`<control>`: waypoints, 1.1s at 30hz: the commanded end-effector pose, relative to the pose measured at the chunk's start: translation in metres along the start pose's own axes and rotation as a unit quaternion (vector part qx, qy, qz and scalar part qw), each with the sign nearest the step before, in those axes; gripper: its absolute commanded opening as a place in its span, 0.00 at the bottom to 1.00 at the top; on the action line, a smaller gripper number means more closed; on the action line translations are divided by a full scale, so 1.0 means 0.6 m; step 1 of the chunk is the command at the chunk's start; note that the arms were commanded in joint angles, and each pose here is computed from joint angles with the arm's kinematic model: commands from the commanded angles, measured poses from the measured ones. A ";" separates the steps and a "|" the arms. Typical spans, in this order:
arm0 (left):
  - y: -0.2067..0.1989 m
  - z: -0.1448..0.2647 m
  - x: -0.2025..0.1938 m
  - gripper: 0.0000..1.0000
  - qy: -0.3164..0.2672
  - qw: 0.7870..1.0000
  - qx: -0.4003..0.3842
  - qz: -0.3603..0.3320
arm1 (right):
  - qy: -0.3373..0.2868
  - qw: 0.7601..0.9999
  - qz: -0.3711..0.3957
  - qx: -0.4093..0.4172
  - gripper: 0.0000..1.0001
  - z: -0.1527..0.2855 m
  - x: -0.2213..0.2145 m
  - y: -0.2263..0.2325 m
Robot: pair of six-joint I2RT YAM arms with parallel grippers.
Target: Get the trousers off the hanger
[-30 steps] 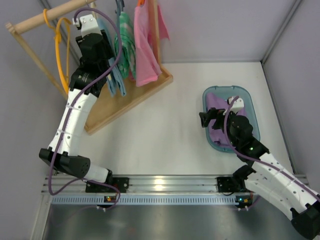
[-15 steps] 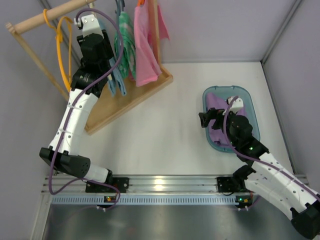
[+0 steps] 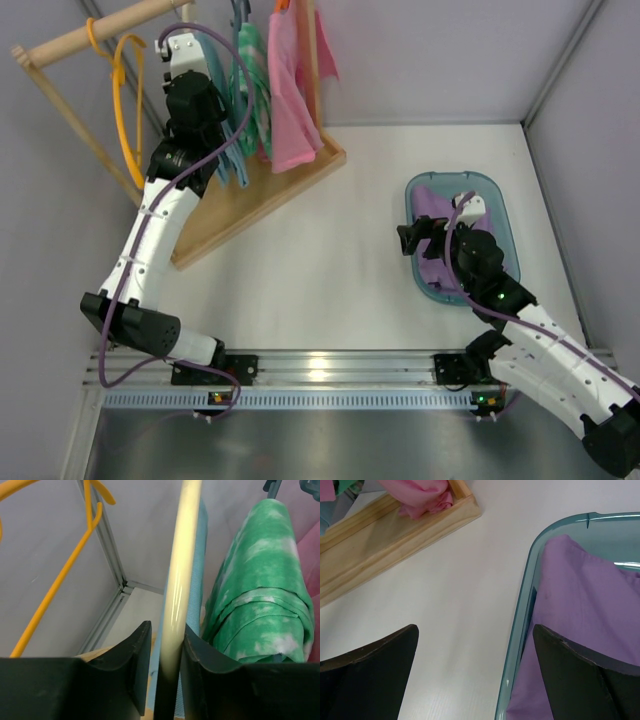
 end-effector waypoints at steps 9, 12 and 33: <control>0.023 0.015 0.034 0.03 -0.043 0.999 0.009 0.022 | -0.022 0.999 -0.006 0.024 0.99 0.003 0.026 0.024; 0.025 0.021 0.040 0.00 -0.051 0.998 0.002 0.028 | -0.022 0.999 -0.005 0.024 0.99 0.003 0.026 0.023; 0.096 0.078 0.152 0.00 -0.143 0.987 0.025 0.065 | -0.027 0.999 -0.005 0.019 0.99 0.004 0.029 0.023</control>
Point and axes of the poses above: each gripper's point midway between its finger pads, its own z axis back along the fingers, its own y axis along the line the jaws close on, x = y × z, the point moved 8 cm from there along z, back along the fingers, and after that the axes turned 14 degrees about -z, right-handed, at the moved point
